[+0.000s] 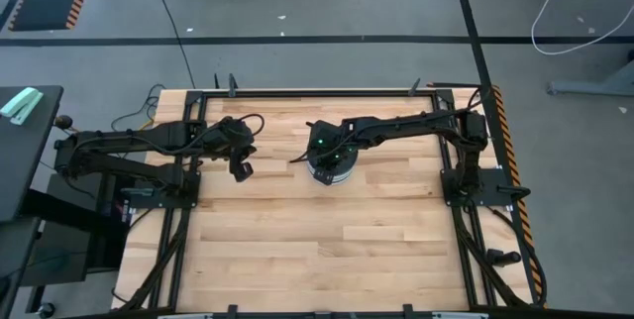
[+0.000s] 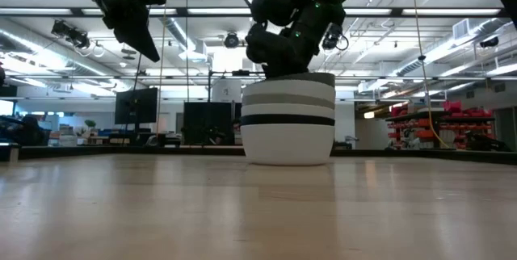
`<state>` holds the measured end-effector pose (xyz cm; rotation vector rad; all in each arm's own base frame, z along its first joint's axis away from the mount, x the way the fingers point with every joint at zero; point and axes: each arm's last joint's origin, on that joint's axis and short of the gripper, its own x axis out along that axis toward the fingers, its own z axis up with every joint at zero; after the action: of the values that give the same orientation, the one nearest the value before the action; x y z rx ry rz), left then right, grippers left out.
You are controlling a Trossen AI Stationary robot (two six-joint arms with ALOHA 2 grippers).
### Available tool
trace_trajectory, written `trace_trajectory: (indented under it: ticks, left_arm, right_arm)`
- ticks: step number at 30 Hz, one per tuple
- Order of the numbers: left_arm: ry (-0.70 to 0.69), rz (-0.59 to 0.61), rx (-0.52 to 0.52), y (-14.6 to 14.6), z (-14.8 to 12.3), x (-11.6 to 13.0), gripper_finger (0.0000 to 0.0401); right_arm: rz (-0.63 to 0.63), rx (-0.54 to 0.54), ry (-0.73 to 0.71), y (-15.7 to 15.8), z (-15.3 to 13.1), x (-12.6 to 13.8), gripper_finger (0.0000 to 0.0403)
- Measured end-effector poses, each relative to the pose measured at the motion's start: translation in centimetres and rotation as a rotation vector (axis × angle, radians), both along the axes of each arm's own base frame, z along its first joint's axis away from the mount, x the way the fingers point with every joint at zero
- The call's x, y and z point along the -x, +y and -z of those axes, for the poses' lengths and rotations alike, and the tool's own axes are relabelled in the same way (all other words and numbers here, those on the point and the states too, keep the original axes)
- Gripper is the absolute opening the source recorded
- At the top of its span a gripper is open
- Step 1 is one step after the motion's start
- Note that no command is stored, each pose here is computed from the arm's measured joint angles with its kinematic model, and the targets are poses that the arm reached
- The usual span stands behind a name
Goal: Nest bowls inside each other
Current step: Stack the dark gray bowl on the gray bowl, then return to Home Position
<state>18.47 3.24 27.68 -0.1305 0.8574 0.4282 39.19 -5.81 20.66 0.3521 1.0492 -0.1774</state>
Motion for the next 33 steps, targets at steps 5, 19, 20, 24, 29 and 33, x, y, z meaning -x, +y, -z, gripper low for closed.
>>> trace_trajectory:
  ticks: [5, 19, 20, 24, 29, 33]
  left_arm:
    - [0.003, -0.002, -0.003, 0.0, 0.1, -0.2, 0.0013]
    - [0.13, 0.021, -0.021, 0.4, 2.2, -2.1, 0.0021]
    - [0.135, 0.023, -0.033, 0.4, 2.4, -2.4, 0.0019]
    - [0.128, 0.045, -0.061, 0.7, 3.0, -3.7, 0.0013]
    - [0.124, 0.059, -0.083, 1.1, 3.3, -4.2, 0.0019]
    - [0.098, 0.047, -0.089, 1.4, 3.0, -4.3, 0.0026]
  right_arm:
    - [-0.019, -0.003, -0.045, 0.0, -0.4, -0.4, 0.0002]
    - [0.025, 0.015, -0.018, -2.6, -1.0, 0.3, 0.0002]
    - [0.027, 0.013, -0.009, -2.6, -1.0, 0.4, 0.0002]
    - [0.039, 0.011, 0.001, -3.1, -1.1, 0.7, 0.0002]
    - [0.056, 0.034, -0.003, -3.1, -2.6, 1.6, 0.0002]
    - [0.061, 0.057, -0.055, -2.8, -4.9, 2.5, 0.0003]
